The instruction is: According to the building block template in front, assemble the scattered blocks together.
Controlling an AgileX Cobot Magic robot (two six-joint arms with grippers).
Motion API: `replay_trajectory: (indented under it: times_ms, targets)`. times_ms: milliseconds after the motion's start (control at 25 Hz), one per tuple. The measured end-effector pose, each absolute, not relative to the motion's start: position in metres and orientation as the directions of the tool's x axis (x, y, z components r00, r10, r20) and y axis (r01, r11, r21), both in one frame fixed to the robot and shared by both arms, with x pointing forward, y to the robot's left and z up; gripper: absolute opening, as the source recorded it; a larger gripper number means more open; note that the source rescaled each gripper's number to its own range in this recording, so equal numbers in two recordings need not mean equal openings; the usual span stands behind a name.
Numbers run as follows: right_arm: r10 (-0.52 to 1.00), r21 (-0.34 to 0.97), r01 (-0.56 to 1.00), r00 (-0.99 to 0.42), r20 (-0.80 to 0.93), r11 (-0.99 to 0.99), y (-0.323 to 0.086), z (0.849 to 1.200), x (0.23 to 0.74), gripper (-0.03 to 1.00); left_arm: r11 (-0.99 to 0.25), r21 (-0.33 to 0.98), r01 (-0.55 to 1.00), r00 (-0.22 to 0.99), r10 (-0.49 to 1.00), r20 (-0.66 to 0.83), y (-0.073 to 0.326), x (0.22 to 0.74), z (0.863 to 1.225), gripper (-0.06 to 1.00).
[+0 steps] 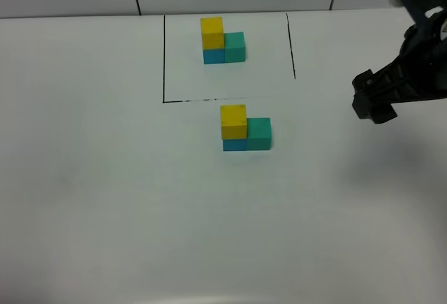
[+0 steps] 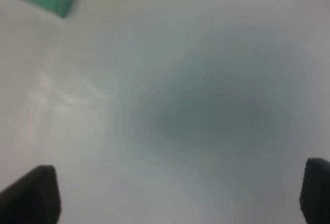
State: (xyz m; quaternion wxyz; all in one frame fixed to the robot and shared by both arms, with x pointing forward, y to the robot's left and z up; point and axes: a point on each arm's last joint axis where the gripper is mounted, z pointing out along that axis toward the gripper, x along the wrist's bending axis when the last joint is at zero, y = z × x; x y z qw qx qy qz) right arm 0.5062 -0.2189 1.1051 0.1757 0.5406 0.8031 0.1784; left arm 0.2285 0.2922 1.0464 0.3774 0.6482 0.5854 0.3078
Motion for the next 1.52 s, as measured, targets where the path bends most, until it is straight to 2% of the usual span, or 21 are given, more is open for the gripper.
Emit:
replay_trajectory:
  times_ms: [80,200,360,640,760,960,1160,1520]
  targets:
    - [0.945,0.564,0.767,-0.32,-0.075,0.305,-0.222,1.125,0.495,0.87,-0.03,0.85,0.526,0.125,0.991,-0.043,0.292,0.228,1.046,0.59]
    - [0.951,0.624,0.731,-0.302,-0.069,0.278,-0.228,1.14,0.477,0.87,-0.03,0.85,0.526,0.125,0.991,-0.043,0.292,0.228,1.046,0.59]
    - [0.956,0.646,0.715,-0.28,-0.088,0.269,-0.239,1.132,0.455,0.87,-0.03,0.85,0.526,0.125,0.991,-0.043,0.292,0.228,1.046,0.59]
    - [0.993,0.719,0.686,-0.071,-0.09,0.114,-0.29,1.128,0.401,0.87,-0.029,0.85,0.527,0.125,0.991,-0.044,0.292,0.228,1.046,0.59]
    - [0.996,0.756,0.649,-0.023,-0.086,0.08,-0.299,1.128,0.366,0.87,-0.03,0.85,0.526,0.125,0.991,-0.043,0.292,0.228,1.046,0.59]
    - [0.999,0.824,0.566,-0.02,-0.029,0.035,-0.299,1.113,0.305,0.87,-0.03,0.85,0.526,0.125,0.991,-0.043,0.292,0.228,1.046,0.59]
    - [1.0,0.85,0.526,-0.013,-0.016,0.021,-0.301,1.084,0.265,0.87,-0.03,0.85,0.526,0.125,0.991,-0.043,0.292,0.228,1.046,0.59]
    - [1.0,0.914,0.406,-0.003,0.006,-0.004,-0.302,1.068,0.229,0.87,-0.03,0.85,0.526,0.125,0.991,-0.043,0.292,0.228,1.046,0.59]
